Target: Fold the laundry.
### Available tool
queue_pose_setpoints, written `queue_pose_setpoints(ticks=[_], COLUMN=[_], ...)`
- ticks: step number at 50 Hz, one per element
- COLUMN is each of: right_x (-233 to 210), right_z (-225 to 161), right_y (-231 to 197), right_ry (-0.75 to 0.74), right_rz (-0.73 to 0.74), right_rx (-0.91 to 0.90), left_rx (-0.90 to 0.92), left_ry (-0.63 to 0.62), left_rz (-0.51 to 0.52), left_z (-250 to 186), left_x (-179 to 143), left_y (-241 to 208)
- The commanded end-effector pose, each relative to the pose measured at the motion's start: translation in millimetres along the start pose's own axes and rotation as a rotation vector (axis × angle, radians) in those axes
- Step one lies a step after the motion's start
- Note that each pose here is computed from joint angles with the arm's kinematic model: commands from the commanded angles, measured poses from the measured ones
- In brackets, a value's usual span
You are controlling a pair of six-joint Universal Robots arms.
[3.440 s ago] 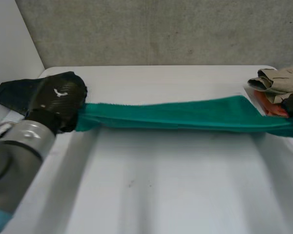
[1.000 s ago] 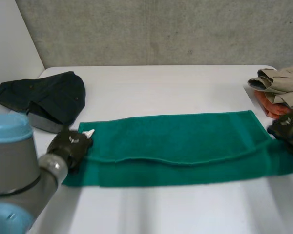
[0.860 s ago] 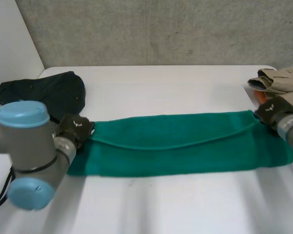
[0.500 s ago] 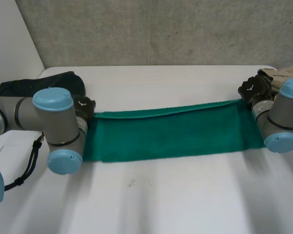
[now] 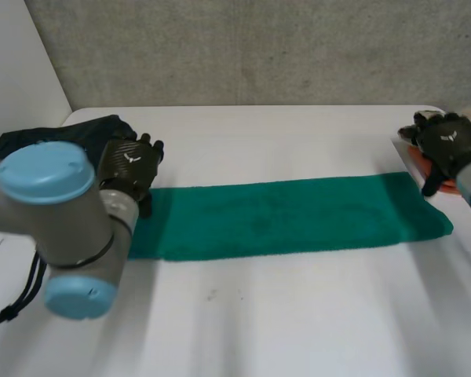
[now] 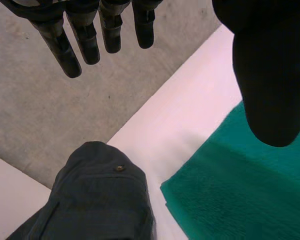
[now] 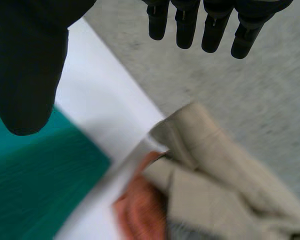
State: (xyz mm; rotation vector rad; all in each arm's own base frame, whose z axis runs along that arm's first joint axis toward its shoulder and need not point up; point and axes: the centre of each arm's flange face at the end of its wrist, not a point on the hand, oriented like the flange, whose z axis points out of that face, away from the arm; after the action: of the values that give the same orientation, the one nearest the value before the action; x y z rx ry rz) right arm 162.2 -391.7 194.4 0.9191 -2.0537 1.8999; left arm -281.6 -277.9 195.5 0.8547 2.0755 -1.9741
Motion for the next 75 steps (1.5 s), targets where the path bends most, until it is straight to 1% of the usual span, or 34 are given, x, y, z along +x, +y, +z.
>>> queue_pose_setpoints(ticks=[1, 6, 13, 22, 26, 27, 29, 31, 33, 36, 37, 41, 43, 45, 46, 48, 49, 50, 52, 53, 54, 56, 57, 60, 61, 64, 65, 69, 72, 75], right_x=[0.2, 8.1, -4.1, -10.1, 5.3, 17.0, 29.7, 49.3, 57.6, 75.6, 83.9, 96.1, 94.6, 80.1, 59.9, 37.7, 14.7, 5.4, -34.9, -46.2, -76.3, -108.3, -138.6, -181.7, -205.8, -235.4, -252.2, -275.8, -274.2, -266.2], right_z=[-27.1, -27.8, -12.2, -0.6, -1.3, -3.3, -7.6, -15.9, -20.3, -27.7, -31.5, -32.6, -30.0, -25.2, -21.9, -19.7, -18.8, -19.0, -23.7, -26.0, -34.4, -47.0, -61.4, -80.7, -91.5, -104.7, -112.7, -124.2, -123.3, -123.2], right_y=[28.6, 47.6, 78.0, 96.9, 100.5, 103.3, 103.3, 98.8, 98.3, 105.6, 111.6, 113.4, 102.5, 80.7, 54.6, 30.0, 8.8, 1.5, -28.8, -35.9, -53.5, -70.7, -82.0, -84.8, -82.2, -76.8, -69.3, -56.3, -54.6, -54.4], right_ry=[-0.18, -0.172, -0.181, -0.177, -0.095, -0.03, 0.032, 0.117, 0.142, 0.181, 0.191, 0.233, 0.258, 0.243, 0.217, 0.19, 0.158, 0.143, 0.062, 0.036, -0.043, -0.133, -0.226, -0.372, -0.456, -0.555, -0.612, -0.674, -0.656, -0.614], right_rz=[0.097, 0.126, 0.126, 0.103, 0.061, 0.049, 0.04, 0.006, -0.029, -0.144, -0.21, -0.318, -0.338, -0.358, -0.37, -0.367, -0.354, -0.347, -0.334, -0.332, -0.331, -0.34, -0.351, -0.363, -0.369, -0.376, -0.381, -0.404, -0.414, -0.392], right_rx=[-0.105, -0.138, -0.154, -0.179, -0.218, -0.254, -0.286, -0.313, -0.33, -0.375, -0.413, -0.457, -0.436, -0.366, -0.277, -0.179, -0.086, -0.049, 0.105, 0.143, 0.239, 0.338, 0.418, 0.498, 0.532, 0.558, 0.563, 0.549, 0.525, 0.47], left_rx=[0.036, 0.065, 0.063, 0.06, 0.06, 0.06, 0.064, 0.063, 0.065, 0.07, 0.071, 0.07, 0.067, 0.071, 0.075, 0.08, 0.083, 0.083, 0.087, 0.088, 0.09, 0.094, 0.094, 0.098, 0.101, 0.106, 0.106, 0.123, 0.147, 0.178], left_ry=[0.019, 0.027, 0.03, 0.031, 0.033, 0.033, 0.031, 0.033, 0.033, 0.03, 0.029, 0.03, 0.028, 0.026, 0.026, 0.023, 0.022, 0.02, 0.018, 0.016, 0.016, 0.015, 0.015, 0.013, 0.015, 0.015, 0.015, 0.02, 0.027, 0.039], left_rz=[-0.074, -0.077, -0.078, -0.074, -0.075, -0.074, -0.075, -0.074, -0.073, -0.074, -0.075, -0.074, -0.073, -0.074, -0.074, -0.077, -0.079, -0.08, -0.08, -0.081, -0.081, -0.082, -0.082, -0.084, -0.085, -0.087, -0.087, -0.087, -0.087, -0.091], left_z=[-29.5, -31.4, -31.4, -31.1, -32.0, -32.4, -34.5, -35.7, -36.2, -37.0, -37.1, -37.4, -37.5, -37.8, -38.0, -38.5, -38.7, -38.6, -40.0, -40.2, -40.3, -41.0, -41.0, -42.0, -42.4, -43.1, -43.0, -43.1, -43.7, -43.7], left_x=[0.8, 5.3, 7.5, 8.4, 8.8, 8.7, 7.4, 7.7, 7.4, 6.2, 6.0, 5.8, 5.1, 4.3, 3.9, 2.9, 2.3, 1.7, 0.6, -0.2, -0.5, -0.8, -0.8, -1.4, -1.1, -1.5, -1.6, 0.1, 3.2, 8.1], left_y=[9.6, 17.1, 20.1, 21.6, 21.8, 21.8, 20.3, 20.4, 20.0, 18.1, 17.7, 17.5, 17.6, 16.3, 15.4, 13.6, 12.7, 12.5, 11.1, 10.8, 10.4, 8.9, 8.9, 7.4, 6.7, 5.2, 5.0, 0.0, -6.8, -16.7])
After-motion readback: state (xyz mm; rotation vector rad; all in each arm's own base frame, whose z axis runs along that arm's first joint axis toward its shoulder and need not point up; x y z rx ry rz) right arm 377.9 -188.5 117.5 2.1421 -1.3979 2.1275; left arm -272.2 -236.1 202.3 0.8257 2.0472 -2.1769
